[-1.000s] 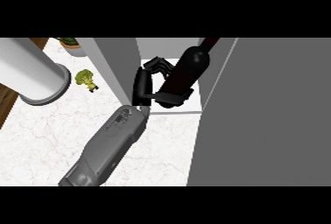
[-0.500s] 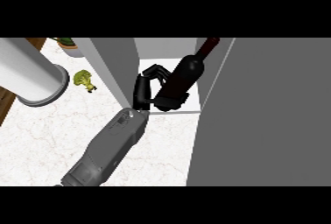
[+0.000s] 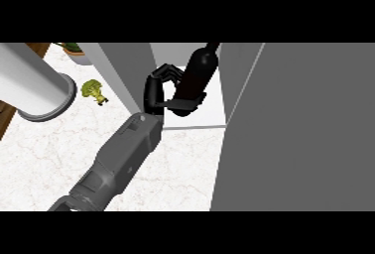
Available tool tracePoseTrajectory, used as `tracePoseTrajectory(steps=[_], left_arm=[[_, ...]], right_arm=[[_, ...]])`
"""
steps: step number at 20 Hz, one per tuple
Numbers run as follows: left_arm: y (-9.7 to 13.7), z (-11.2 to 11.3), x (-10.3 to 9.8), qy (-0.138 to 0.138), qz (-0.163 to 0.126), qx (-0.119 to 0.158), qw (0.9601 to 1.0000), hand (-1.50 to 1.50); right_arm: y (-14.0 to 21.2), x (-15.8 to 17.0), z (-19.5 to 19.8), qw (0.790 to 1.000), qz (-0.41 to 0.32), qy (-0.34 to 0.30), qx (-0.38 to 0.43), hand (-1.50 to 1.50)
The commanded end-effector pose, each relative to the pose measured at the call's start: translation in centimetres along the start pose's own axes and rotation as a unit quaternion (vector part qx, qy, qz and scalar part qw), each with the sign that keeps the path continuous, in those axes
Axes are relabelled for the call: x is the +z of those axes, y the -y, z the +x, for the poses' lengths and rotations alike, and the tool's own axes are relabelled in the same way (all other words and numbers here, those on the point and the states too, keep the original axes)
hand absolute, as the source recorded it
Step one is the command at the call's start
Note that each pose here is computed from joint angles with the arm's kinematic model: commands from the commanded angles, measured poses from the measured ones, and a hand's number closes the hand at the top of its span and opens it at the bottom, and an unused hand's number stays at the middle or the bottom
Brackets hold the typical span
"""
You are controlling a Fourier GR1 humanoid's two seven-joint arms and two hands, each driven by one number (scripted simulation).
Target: Pick up the wine, place it into the cabinet and close the cabinet
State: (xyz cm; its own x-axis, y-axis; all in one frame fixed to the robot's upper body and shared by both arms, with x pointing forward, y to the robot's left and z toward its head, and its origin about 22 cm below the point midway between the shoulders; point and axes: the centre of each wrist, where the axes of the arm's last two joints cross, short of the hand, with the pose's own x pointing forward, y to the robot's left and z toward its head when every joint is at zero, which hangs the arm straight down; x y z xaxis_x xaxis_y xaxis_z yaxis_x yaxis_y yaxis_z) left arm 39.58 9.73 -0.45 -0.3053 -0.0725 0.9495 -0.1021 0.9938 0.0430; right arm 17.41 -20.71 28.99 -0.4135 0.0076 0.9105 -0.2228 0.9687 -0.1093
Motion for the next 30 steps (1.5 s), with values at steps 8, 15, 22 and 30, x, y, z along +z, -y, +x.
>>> tracePoseTrajectory(steps=[8,15,22,30], left_arm=[[-0.9,-0.2,-1.7,-0.016,0.023,0.005,0.9996,1.50],[-1.0,0.8,-3.2,-0.007,0.043,-0.083,0.9956,1.50],[-3.4,1.3,-4.8,-0.029,0.062,-0.115,0.9910,1.50],[-1.6,-0.3,-2.5,-0.054,0.064,-0.136,0.9871,1.50]], right_arm=[[-0.8,1.6,0.5,1.000,0.019,0.004,-0.016,-1.50],[0.0,1.3,0.2,0.999,0.039,0.017,-0.024,-1.50],[-0.4,0.9,0.3,0.999,0.039,0.019,-0.013,-1.50],[-1.2,-0.3,0.2,0.999,0.042,0.017,-0.018,-1.50]])
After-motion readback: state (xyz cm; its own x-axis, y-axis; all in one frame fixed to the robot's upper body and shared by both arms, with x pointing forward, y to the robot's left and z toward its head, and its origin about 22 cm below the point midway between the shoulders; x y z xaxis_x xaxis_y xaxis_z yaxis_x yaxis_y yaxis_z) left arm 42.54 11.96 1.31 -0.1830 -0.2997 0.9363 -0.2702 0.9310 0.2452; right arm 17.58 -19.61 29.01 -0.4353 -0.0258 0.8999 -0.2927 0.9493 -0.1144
